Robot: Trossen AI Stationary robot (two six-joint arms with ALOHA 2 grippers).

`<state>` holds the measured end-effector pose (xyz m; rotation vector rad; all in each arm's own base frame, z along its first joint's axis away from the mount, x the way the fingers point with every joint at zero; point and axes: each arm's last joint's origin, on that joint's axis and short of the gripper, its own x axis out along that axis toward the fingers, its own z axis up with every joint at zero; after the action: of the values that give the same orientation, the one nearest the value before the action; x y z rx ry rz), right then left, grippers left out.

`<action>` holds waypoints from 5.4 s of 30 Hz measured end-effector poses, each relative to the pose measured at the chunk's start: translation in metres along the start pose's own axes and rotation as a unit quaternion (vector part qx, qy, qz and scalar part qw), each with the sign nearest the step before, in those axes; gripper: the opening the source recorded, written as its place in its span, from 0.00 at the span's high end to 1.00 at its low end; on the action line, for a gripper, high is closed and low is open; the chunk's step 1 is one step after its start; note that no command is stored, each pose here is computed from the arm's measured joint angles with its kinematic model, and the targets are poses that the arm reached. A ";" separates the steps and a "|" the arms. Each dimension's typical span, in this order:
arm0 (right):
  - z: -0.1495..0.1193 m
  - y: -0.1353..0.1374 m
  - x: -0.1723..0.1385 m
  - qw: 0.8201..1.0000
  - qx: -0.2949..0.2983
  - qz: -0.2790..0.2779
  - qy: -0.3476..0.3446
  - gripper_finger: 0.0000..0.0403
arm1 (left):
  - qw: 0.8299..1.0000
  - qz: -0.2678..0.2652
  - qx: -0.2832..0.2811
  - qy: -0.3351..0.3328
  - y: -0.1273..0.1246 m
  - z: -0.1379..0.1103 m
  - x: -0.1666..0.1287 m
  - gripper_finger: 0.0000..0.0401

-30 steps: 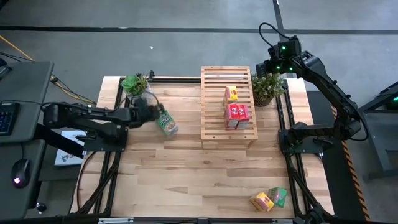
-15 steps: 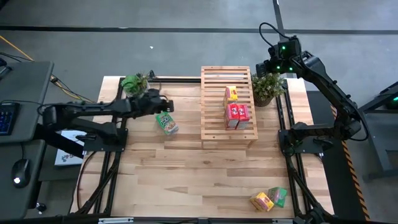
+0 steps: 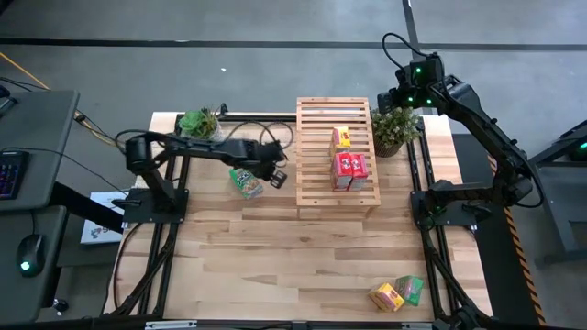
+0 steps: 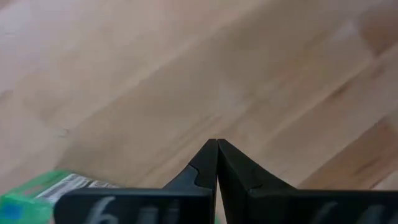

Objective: Stack cereal on shelf
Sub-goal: Put the top green cereal box on the shelf

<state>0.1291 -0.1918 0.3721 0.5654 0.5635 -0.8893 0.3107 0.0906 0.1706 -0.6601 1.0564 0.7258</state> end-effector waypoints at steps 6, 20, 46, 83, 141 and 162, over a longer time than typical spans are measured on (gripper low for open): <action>0.000 0.000 0.000 1.000 -0.003 0.000 0.000 1.00 | 0.994 0.032 0.080 0.064 -0.013 -0.012 0.004 1.00; 0.000 0.000 0.000 1.000 -0.013 0.000 0.000 1.00 | 0.963 0.059 0.193 0.181 -0.018 -0.067 -0.032 1.00; 0.000 0.000 0.000 1.000 -0.024 0.000 0.001 1.00 | 0.954 0.039 -0.139 -0.261 -0.027 -0.186 -0.082 1.00; 0.000 0.000 0.000 1.000 -0.017 -0.001 0.003 1.00 | 0.923 0.180 -0.223 -0.255 -0.059 -0.203 -0.014 1.00; -0.004 -0.001 0.000 1.000 0.005 -0.004 0.023 1.00 | 0.921 0.125 -0.144 -0.340 -0.045 -0.217 -0.047 1.00; -0.005 -0.001 0.000 0.999 0.022 -0.011 0.023 1.00 | 0.908 0.158 -0.069 -0.383 -0.027 -0.212 -0.026 1.00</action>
<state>0.1269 -0.1893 0.3685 0.6219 0.5948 -0.9136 0.2128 -0.0953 0.1245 -0.2638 0.3784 1.2247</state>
